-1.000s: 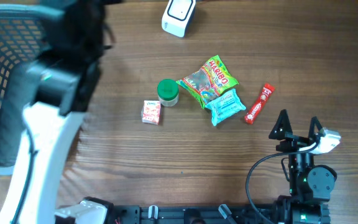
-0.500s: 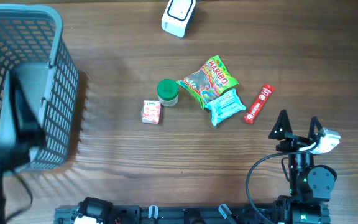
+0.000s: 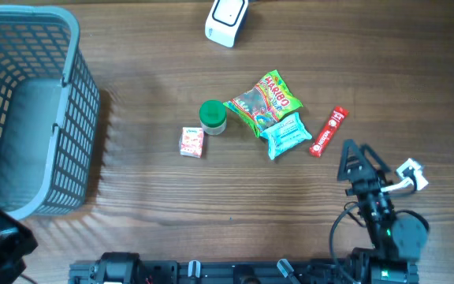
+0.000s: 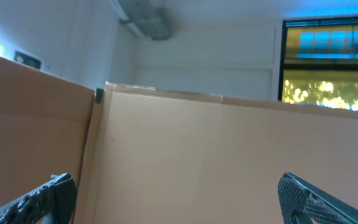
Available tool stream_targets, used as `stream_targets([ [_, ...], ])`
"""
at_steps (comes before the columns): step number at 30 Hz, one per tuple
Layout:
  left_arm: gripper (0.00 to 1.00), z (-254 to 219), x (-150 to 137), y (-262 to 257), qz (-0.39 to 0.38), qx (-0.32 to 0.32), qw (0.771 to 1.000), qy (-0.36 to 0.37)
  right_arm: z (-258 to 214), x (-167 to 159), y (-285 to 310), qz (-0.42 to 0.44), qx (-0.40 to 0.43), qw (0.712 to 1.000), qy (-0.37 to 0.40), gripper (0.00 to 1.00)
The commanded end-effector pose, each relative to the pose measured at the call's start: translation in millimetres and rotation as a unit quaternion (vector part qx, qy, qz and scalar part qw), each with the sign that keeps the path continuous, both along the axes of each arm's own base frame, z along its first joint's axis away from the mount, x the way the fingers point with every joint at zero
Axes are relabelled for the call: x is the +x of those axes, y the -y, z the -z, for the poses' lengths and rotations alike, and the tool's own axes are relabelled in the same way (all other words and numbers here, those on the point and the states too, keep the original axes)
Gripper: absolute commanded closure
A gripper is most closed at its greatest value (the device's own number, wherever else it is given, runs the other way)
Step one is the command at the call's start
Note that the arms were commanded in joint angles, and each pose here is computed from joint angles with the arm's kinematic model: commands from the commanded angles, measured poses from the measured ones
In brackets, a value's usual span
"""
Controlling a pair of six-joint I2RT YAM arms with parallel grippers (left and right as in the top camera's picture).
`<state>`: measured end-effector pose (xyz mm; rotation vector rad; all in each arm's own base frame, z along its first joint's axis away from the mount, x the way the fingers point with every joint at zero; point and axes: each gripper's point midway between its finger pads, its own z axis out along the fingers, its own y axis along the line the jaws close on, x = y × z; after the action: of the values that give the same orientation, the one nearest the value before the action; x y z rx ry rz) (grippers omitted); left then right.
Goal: Scan the item barcode
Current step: 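Retract the left arm and reach the right gripper toward the bottle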
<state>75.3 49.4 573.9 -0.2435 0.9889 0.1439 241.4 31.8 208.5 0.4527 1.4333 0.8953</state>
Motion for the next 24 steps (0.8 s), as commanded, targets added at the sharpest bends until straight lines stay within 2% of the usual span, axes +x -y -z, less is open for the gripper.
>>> stream_targets([
  [1, 0.00, 18.9, 13.7, 4.4, 0.011, -0.006, 1.000, -0.003, -45.9, -35.0, -55.7, -0.161, -0.079, 0.980, 0.088, 0.01],
  [3, 0.00, 21.9, 20.5, 15.0, 0.033, 0.013, 0.999, -0.008, -51.6, -31.1, -53.0, -0.145, -0.137, 0.978, 0.060, 0.00],
  [4, 0.00, 21.6, 20.9, 17.6, 0.039, 0.018, 0.999, -0.008, -58.1, -25.8, -52.1, -0.142, -0.186, 0.971, 0.039, 0.01],
  [6, 0.00, 21.5, 20.8, 18.2, 0.040, 0.019, 0.999, -0.008, -71.5, -11.9, -51.6, -0.151, -0.232, 0.961, 0.013, 0.01],
  [8, 0.00, 21.5, 20.8, 18.2, 0.040, 0.019, 0.999, -0.008, -91.2, 16.4, -53.3, -0.183, -0.260, 0.948, -0.020, 0.01],
  [11, 0.00, 21.6, 20.8, 18.2, 0.040, 0.019, 0.999, -0.008, -99.7, 72.5, -53.0, -0.222, -0.311, 0.915, -0.126, 0.00],
  [13, 0.00, 21.8, 20.9, 18.2, 0.040, 0.019, 0.999, -0.008, -96.7, 111.9, -54.1, -0.203, -0.390, 0.874, -0.207, 0.01],
  [14, 0.00, 21.8, 20.9, 18.2, 0.040, 0.019, 0.999, -0.008, -90.9, 127.5, -66.4, -0.209, -0.439, 0.843, -0.229, 0.00],
  [15, 0.00, 21.9, 21.0, 18.2, 0.040, 0.019, 0.999, -0.008, -87.9, 136.7, -81.6, -0.229, -0.485, 0.812, -0.232, 0.00],
  [16, 0.00, 21.8, 20.9, 18.2, 0.040, 0.019, 0.999, -0.008, -78.9, 142.7, -112.3, -0.288, -0.534, 0.766, -0.213, 0.00],
  [17, 0.00, 21.8, 20.9, 18.2, 0.040, 0.019, 0.999, -0.008, -68.7, 146.9, -137.4, -0.329, -0.559, 0.735, -0.198, 0.00],
  [20, 0.00, 21.9, 21.0, 18.2, 0.040, 0.019, 0.999, -0.008, -33.5, 150.1, -187.1, -0.404, -0.589, 0.679, -0.170, 0.03],
  [22, 0.00, 22.4, 21.3, 18.2, 0.040, 0.019, 0.999, -0.010, 23.3, 137.4, -241.4, -0.488, -0.598, 0.618, -0.151, 0.00],
  [24, 0.00, 22.5, 21.4, 18.2, 0.040, 0.019, 0.999, -0.010, 43.1, 132.5, -254.1, -0.508, -0.603, 0.596, -0.150, 0.00],
])
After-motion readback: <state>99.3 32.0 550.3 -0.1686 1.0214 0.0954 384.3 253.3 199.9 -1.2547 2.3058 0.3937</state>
